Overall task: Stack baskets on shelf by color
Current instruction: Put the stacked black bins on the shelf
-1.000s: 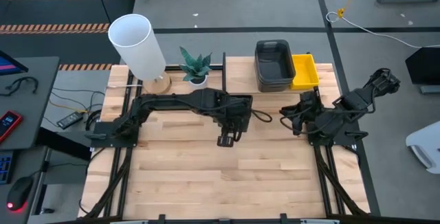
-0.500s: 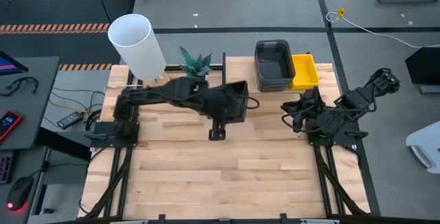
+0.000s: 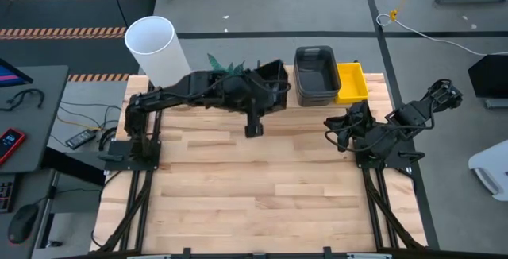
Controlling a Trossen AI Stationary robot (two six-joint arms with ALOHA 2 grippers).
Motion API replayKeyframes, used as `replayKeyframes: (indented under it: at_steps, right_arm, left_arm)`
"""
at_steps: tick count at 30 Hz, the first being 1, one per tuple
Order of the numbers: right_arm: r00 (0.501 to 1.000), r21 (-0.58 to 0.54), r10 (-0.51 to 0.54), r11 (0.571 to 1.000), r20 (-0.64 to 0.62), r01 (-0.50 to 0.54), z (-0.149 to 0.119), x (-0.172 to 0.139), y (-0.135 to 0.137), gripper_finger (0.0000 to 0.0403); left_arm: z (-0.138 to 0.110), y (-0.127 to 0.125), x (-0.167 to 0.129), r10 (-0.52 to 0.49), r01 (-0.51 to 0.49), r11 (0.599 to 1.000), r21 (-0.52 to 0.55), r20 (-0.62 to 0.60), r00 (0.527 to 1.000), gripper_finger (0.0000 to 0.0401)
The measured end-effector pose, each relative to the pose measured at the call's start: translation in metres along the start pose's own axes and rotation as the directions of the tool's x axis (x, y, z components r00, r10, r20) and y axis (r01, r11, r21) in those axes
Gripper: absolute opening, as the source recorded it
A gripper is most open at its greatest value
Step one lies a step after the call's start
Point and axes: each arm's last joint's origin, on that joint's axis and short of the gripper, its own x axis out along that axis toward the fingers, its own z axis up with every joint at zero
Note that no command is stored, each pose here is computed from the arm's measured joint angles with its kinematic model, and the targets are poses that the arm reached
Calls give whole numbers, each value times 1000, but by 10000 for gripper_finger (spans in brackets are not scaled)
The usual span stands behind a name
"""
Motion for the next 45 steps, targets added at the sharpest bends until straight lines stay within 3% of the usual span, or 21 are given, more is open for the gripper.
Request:
replayKeyframes:
  at_steps: [10,18,24,29,35,39,45]
  right_arm:
    - [1000,20,1,1000,0,-1,0,0,0,82]
    - [1000,20,1,1000,0,-1,0,0,0,82]
    - [1000,21,-8,1000,15,7,0,0,0,82]
    - [1000,24,-7,1000,18,7,1,0,0,82]
    - [1000,27,-5,1000,19,5,1,0,0,82]
    - [1000,27,-5,1000,19,5,1,0,0,82]
    - [1000,28,-4,1000,19,4,1,0,1,82]
  left_arm:
    - [-21,38,61,87,-87,996,-25,5,996,19]
    - [-49,47,104,115,-116,991,-71,-14,993,19]
    - [-62,49,118,135,-137,988,-66,-25,990,20]
    - [-71,48,127,134,-136,990,-35,-40,990,44]
    - [-77,46,132,121,-122,992,-28,-58,991,39]
    - [-77,46,131,126,-128,991,-34,-61,990,70]
    - [-74,47,131,147,-148,988,-45,-27,989,155]
